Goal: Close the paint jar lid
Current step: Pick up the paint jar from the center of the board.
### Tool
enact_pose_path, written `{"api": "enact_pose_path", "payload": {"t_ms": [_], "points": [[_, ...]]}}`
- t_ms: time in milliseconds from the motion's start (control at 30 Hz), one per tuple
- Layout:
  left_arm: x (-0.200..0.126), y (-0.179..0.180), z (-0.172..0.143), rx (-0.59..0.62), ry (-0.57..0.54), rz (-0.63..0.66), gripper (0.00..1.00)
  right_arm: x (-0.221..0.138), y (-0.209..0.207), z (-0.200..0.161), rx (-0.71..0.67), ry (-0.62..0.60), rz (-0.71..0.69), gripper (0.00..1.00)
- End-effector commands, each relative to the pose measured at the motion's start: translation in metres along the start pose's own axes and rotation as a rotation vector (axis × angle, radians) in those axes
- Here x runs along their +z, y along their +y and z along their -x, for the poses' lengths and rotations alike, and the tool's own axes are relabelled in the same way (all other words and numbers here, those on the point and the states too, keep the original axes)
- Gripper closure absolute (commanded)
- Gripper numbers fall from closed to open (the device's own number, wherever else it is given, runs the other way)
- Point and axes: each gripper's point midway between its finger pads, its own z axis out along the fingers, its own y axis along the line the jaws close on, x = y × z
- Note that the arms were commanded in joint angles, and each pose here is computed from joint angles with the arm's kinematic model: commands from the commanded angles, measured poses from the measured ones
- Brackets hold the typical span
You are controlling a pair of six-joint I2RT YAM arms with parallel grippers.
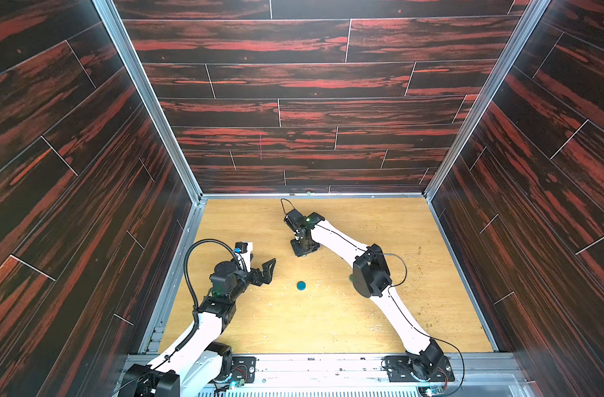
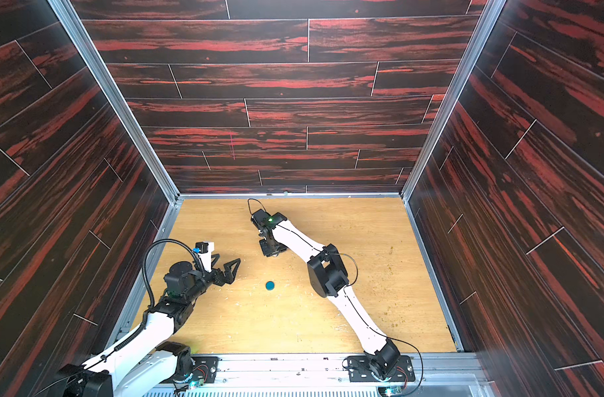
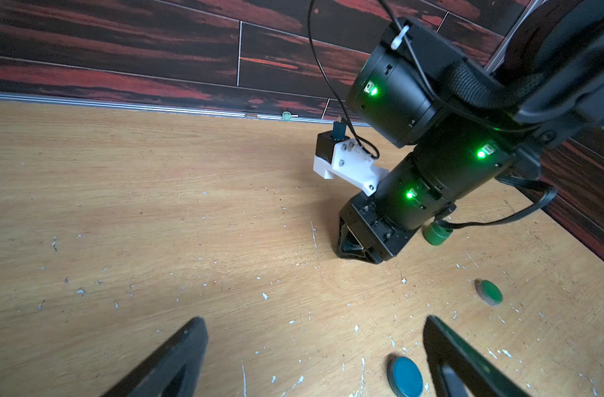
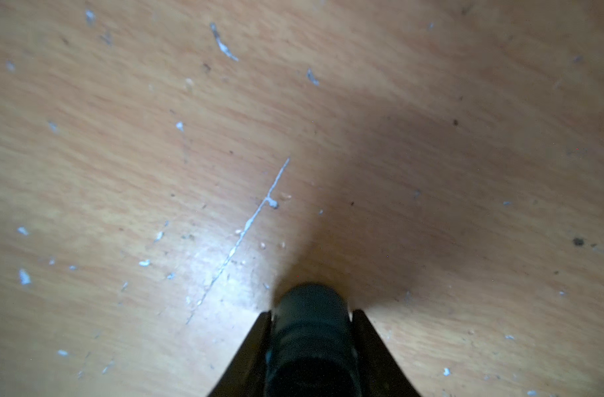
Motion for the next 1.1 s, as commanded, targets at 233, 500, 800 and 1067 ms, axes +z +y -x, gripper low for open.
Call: {"api": "enact_pose_path", "payload": {"t_ms": [233,500,800,1067], "points": [[0.0,0.0,0.002,0.004,-0.017,-0.001,0.0,0.011,-0.002,-0.007,0.006,0.038,-0.002,0.65],[-0.001,-0.002,0.018,-0.01,-0.083,-0.002,0.0,-0.019,-0.004,0.002,0.005,0.004,0.023,0.67],[0.01,-0.052,0.026,0.147,-0.191,-0.151,0.02,-0.104,-0.009,0.002,-0.018,-0.071,0.083,0.68],[0.024,-0.101,0.017,0.334,-0.263,-0.255,0.0,-0.168,-0.011,-0.024,-0.024,-0.109,0.161,0.68]]}}
